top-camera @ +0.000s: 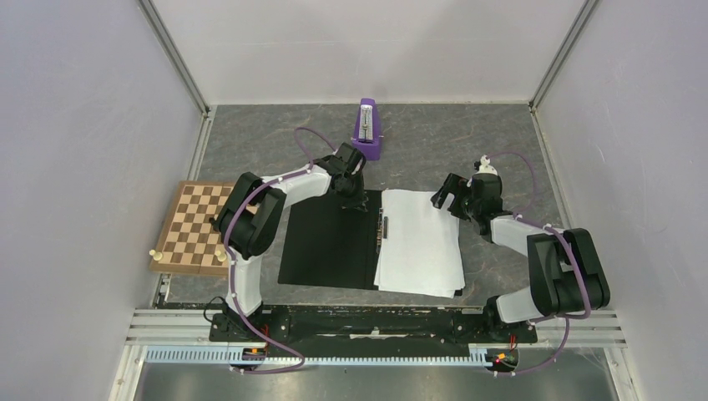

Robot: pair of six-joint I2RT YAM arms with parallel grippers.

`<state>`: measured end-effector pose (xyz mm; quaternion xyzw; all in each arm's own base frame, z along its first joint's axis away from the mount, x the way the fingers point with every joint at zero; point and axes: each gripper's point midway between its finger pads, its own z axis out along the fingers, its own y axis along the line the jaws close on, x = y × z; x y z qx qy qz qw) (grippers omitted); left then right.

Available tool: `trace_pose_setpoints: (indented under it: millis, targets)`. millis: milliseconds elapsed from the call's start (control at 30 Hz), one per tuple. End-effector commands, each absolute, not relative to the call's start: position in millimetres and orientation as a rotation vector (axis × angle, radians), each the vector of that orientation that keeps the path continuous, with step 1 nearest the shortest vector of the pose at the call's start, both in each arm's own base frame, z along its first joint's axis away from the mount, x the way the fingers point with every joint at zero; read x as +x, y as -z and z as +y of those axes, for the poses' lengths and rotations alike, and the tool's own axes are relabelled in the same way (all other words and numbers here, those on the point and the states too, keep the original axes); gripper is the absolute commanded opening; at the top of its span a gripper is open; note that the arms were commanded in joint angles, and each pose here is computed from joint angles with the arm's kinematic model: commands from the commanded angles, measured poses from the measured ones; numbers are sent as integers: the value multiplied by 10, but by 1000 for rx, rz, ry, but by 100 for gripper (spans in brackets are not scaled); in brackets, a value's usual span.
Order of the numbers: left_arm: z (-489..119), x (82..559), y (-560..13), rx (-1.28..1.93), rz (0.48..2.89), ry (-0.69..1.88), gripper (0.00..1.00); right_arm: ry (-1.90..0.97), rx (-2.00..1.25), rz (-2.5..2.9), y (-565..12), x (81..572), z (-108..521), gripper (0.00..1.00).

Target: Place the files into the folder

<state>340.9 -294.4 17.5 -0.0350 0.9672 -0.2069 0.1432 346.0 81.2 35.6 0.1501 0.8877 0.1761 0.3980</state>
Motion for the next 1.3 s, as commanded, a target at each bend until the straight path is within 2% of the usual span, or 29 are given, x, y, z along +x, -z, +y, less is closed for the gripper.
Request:
trace_pose_setpoints:
  millis: [0, 200, 367, 467, 600, 800, 967, 1067, 1133, 1267]
  targets:
    - [-2676, 3371, 172, -72, 2854, 416, 2, -502, 375, 2242, -386, 3544, 897, 98]
    - [-2687, 3382, 172, -69, 2853, 419, 2, -526, 370, 2245, -380, 3552, 937, 98]
    - [-2747, 3403, -18, -43, 2820, 478, 2, -432, 346, 2242, -577, 3578, 813, 98]
    - [-2770, 3349, -257, -18, 2786, 519, 8, -358, 336, 2265, -709, 3525, 697, 98]
    - [-2772, 3012, -540, 33, 2735, 580, 16, -343, 338, 2349, -673, 3131, 664, 98]
    - [-2898, 2374, -486, 111, 2760, 661, 18, -385, 315, 2445, -495, 2364, 782, 98]
    - [-3020, 2004, -320, 153, 2798, 670, 14, -252, 309, 2457, -501, 2046, 680, 98]
    - [-3057, 1882, -255, 175, 2810, 663, 10, -144, 333, 2448, -504, 1952, 500, 92]
    - [-3084, 1828, -228, 192, 2812, 658, 8, -175, 326, 2475, -418, 1875, 538, 84]
    - [-3145, 1787, -244, 197, 2802, 684, 7, -287, 313, 2513, -269, 1749, 715, 81]
